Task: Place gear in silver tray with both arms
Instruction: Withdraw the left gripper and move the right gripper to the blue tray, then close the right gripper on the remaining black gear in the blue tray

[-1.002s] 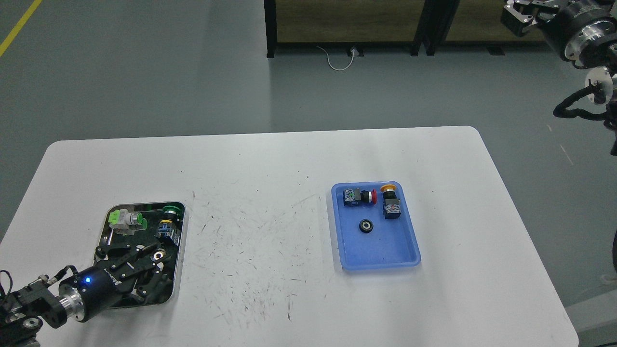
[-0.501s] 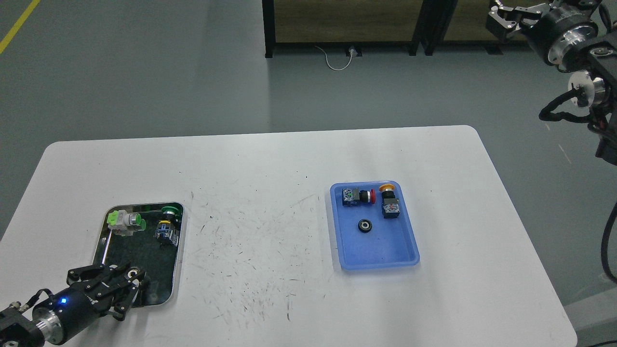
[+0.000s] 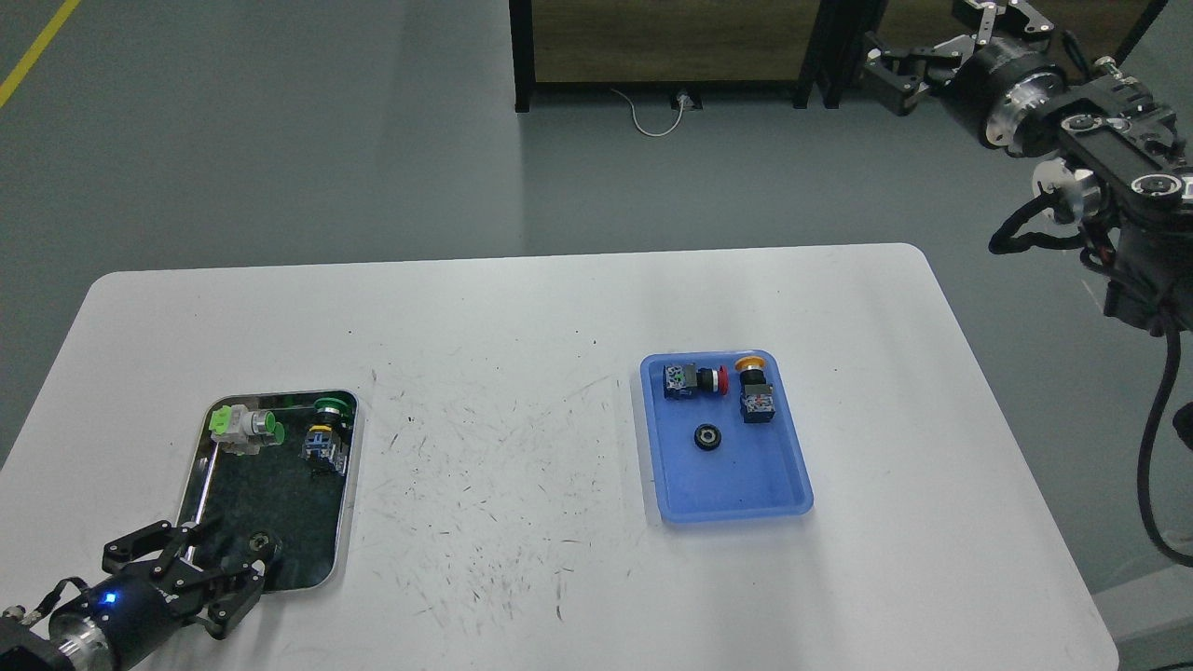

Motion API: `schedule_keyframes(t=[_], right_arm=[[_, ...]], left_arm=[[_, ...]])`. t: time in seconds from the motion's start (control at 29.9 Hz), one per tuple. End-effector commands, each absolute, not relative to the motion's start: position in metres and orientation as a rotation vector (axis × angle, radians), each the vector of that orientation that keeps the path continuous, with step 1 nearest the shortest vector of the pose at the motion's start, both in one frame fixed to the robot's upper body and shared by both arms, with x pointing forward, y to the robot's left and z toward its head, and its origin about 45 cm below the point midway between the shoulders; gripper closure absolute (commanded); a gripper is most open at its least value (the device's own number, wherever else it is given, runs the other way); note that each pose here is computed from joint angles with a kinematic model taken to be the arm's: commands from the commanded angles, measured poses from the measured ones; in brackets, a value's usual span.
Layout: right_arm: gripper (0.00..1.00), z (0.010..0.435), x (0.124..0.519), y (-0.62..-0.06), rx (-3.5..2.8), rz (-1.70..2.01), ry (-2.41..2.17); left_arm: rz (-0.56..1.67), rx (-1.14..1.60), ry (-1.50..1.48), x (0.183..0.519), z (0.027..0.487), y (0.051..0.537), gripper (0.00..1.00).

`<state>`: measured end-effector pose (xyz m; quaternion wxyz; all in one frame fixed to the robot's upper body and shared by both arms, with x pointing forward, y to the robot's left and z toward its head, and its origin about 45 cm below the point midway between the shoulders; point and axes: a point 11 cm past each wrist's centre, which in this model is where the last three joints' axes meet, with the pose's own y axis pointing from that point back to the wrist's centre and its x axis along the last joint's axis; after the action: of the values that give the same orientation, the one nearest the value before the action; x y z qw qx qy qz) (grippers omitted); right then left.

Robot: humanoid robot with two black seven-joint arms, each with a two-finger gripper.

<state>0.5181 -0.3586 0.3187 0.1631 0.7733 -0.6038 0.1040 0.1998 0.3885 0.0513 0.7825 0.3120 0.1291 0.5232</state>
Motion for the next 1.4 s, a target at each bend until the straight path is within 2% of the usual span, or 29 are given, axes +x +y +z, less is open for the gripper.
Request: schedule_keyframes(t=[0.0, 0.27, 0.57, 1.0, 1.37], right_arm=[[0.01, 0.295, 0.504, -0.323, 2.289, 0.272, -1.532], [0.01, 0.236, 0.445, -0.284, 2.351, 0.161, -1.149], [0.01, 0.168, 0.388, -0.281, 2.317, -0.024, -0.925], [0.01, 0.102, 0.34, -0.272, 2.222, -0.181, -0.774], [0.01, 0.07, 0.341, -0.254, 2.183, -0.179, -0.781]], left_arm=[[1.258, 0.588, 0.269, 0.23, 0.081, 0.41, 0.08], [1.399, 0.419, 0.218, 0.299, 0.18, 0.461, 0.03], [1.432, 0.332, 0.041, 0.354, 0.279, 0.475, 0.03], [1.434, 0.299, -0.024, 0.371, 0.312, 0.472, 0.03], [1.441, 0.303, -0.023, 0.37, 0.311, 0.474, 0.03]])
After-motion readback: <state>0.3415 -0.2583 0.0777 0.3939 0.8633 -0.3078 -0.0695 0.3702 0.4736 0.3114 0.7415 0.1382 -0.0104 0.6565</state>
